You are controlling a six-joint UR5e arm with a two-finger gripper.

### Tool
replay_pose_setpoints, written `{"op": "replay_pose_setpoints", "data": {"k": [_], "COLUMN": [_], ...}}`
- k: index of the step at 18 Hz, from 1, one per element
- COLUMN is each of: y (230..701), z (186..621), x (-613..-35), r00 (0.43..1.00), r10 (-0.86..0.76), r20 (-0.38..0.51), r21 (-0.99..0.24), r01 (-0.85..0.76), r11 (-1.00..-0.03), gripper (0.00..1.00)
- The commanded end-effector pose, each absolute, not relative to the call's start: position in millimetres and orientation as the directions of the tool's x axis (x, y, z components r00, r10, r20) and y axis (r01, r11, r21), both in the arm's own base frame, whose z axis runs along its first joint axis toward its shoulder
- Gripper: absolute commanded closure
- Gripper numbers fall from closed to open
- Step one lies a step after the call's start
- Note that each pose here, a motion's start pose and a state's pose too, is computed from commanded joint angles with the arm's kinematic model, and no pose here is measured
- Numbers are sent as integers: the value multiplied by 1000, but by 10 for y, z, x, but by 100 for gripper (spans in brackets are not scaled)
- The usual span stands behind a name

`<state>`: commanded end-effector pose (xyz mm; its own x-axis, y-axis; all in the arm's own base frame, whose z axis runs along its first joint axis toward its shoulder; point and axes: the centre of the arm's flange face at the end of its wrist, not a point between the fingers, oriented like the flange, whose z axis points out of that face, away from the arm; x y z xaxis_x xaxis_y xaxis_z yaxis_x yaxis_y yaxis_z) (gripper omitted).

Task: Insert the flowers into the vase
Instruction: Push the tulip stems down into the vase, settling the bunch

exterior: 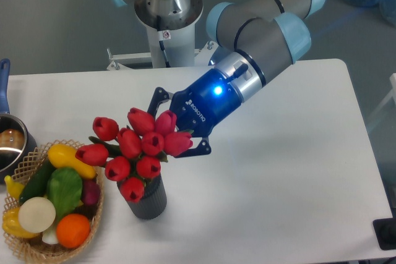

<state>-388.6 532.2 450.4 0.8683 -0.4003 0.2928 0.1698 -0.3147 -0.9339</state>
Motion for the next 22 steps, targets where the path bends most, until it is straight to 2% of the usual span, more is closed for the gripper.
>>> {"op": "replay_pose_setpoints", "data": {"k": [5,16,22], "y": [5274,5338,5391], "z": [4203,3669,3467], "x": [-3814,-3641,-3451], "r00": [865,866,857], "r10": [-410,-398,-406], "r20": [289,304,317], "r21": [-933,-902,-883], "r01": [159,127,111], "r11": [-322,-414,-455], "gripper": [90,83,68]}}
